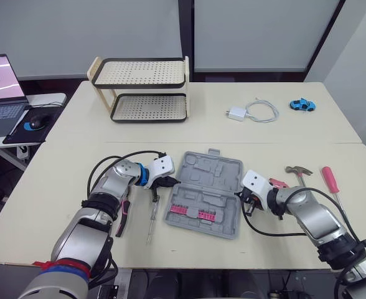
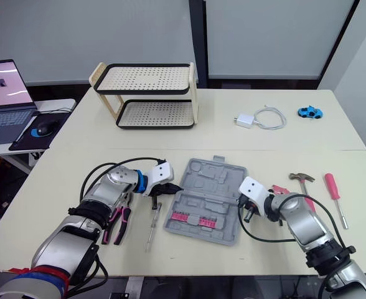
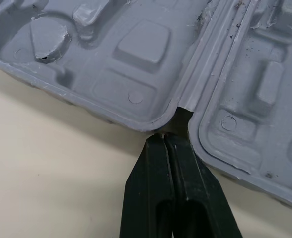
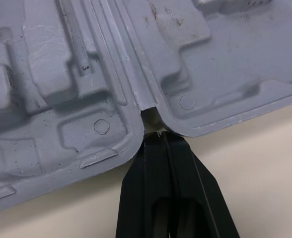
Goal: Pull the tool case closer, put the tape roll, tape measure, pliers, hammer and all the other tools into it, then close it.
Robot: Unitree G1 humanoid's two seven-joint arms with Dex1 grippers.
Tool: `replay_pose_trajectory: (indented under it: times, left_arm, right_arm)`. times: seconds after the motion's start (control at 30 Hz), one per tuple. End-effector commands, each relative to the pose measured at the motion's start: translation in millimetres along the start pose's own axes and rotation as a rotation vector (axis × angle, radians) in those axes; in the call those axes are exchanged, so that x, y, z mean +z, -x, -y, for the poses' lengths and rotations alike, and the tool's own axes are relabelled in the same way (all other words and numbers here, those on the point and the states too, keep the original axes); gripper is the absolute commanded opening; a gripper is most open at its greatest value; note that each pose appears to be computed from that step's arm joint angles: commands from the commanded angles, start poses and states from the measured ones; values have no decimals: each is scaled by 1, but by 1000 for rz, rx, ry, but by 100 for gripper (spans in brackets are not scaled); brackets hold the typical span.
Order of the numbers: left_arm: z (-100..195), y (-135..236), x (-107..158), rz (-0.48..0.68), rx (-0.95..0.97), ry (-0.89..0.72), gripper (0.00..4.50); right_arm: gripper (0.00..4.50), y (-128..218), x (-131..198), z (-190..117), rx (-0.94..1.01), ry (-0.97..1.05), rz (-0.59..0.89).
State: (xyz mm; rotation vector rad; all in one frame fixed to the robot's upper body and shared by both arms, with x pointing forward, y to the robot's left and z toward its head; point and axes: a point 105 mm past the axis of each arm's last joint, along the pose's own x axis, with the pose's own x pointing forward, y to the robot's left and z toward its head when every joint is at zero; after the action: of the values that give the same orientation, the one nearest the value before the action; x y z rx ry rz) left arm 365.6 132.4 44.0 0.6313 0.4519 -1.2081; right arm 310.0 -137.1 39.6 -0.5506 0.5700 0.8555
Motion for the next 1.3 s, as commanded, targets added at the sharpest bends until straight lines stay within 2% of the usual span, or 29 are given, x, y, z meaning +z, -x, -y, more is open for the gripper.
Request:
replay_pose_trajectory:
  times: [0.03,0.47,1.0,1.3]
  left_arm:
    - [4,-5,11,26,-14,-39,3]
    - [33,-9,24,69,-78,-26,3]
    - [82,3,21,22,-122,82,3]
    - [100,5,19,13,-140,121,3]
  right_arm:
    - [0,0,14,-4,20,28,43]
    - [0,11,18,-13,54,34,56]
    - [0,32,9,-38,121,48,9]
    - [0,39,3,-45,117,41,-10]
